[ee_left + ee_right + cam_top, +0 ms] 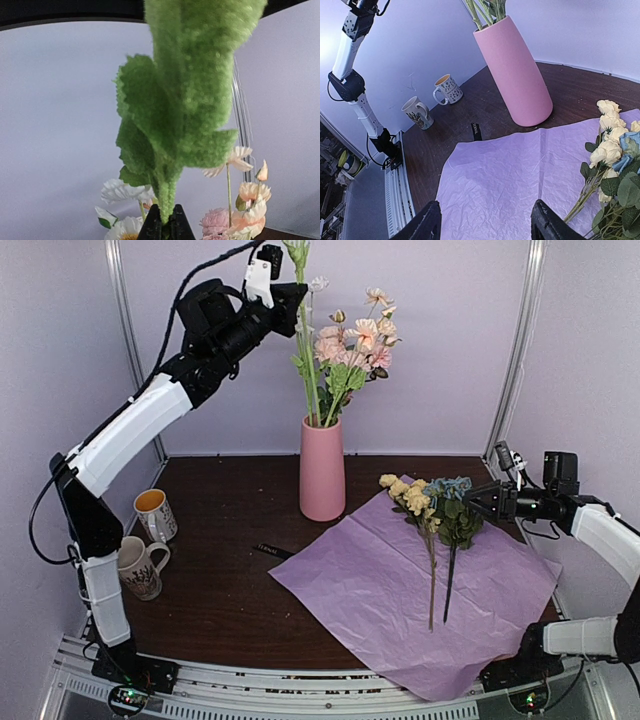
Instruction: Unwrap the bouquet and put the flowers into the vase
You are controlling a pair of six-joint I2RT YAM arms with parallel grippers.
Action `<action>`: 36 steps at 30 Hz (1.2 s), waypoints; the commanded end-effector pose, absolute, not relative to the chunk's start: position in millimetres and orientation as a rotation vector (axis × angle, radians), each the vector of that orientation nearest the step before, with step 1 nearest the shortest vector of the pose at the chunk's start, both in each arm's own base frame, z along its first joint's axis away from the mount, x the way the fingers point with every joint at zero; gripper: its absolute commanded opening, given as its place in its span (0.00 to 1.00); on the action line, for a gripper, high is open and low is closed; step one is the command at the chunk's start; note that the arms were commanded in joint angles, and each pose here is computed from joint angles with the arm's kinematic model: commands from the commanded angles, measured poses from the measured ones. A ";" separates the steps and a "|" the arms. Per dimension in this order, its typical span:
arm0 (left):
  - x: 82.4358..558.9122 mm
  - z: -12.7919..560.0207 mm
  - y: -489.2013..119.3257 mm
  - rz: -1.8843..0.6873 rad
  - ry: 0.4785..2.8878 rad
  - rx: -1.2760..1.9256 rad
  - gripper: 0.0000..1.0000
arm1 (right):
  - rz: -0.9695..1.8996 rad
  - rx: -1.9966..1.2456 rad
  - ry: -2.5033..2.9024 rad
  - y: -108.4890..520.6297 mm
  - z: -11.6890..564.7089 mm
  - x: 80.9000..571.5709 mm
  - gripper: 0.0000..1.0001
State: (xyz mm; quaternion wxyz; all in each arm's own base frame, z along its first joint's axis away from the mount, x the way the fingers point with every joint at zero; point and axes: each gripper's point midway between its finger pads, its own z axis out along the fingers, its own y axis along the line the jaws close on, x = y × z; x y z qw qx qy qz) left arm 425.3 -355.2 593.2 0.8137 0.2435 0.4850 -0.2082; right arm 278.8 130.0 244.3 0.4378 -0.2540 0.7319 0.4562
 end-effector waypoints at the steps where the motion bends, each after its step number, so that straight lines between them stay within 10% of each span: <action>1: 442.1 571.2 -361.6 -0.392 1.082 0.549 0.00 | 1.103 -0.672 1.777 129.4 258.3 275.7 0.61; 19: 463.4 384.6 -374.7 -0.522 1.419 0.517 0.01 | 1.106 -0.659 1.811 127.9 252.6 280.6 0.61; 25: 456.4 379.1 -372.6 -0.545 1.462 0.517 0.46 | 1.110 -0.657 1.815 128.1 252.3 280.0 0.61; 36: 397.4 380.1 -334.8 -0.476 1.485 0.441 0.63 | 0.685 -0.479 2.089 82.5 212.1 325.6 0.56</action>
